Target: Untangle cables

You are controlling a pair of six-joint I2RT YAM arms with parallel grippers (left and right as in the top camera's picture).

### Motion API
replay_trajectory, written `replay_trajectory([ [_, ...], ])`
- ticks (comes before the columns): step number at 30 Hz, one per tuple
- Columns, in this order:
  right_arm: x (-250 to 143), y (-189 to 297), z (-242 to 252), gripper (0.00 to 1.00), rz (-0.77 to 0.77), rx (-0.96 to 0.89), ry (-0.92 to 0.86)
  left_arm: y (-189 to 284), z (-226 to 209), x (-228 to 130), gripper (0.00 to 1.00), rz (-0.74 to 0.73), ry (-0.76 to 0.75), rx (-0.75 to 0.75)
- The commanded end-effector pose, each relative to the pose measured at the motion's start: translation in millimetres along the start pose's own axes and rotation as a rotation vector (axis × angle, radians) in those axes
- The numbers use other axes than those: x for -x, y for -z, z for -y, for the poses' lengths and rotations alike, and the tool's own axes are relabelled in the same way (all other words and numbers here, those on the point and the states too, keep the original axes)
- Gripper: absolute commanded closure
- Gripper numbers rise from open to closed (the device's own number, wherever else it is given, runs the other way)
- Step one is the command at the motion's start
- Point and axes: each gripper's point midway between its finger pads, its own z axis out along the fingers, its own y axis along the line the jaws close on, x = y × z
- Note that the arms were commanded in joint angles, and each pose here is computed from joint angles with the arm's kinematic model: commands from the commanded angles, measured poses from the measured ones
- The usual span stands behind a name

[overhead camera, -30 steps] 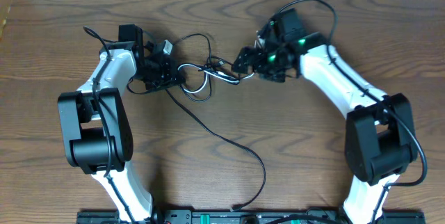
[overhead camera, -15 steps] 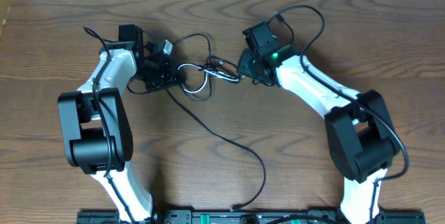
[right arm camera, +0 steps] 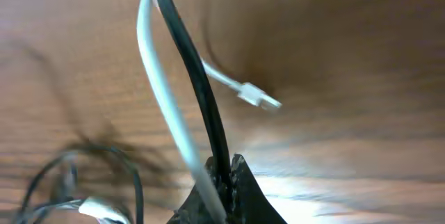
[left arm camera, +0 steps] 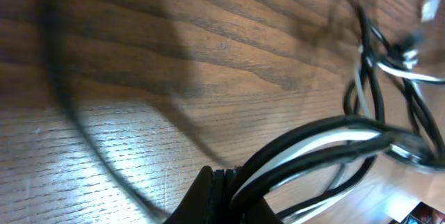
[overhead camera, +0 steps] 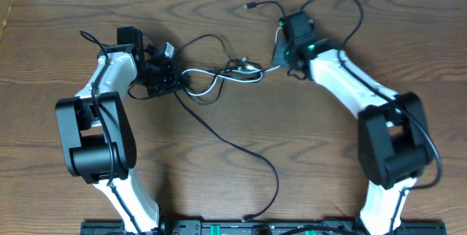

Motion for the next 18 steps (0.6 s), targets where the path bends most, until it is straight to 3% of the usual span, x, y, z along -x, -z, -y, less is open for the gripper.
replay_trajectory([
  [1,49,43,7,0.99,0.115,0.041,0.005,11,-2,9,0.92,0.036,0.01,0.021],
  [5,60,58,8,0.99,0.093,0.15,-0.031,11,-6,9,0.93,0.037,0.011,0.044],
  [18,73,59,62,0.99,0.048,0.132,-0.196,11,-7,9,0.93,0.037,0.012,0.047],
])
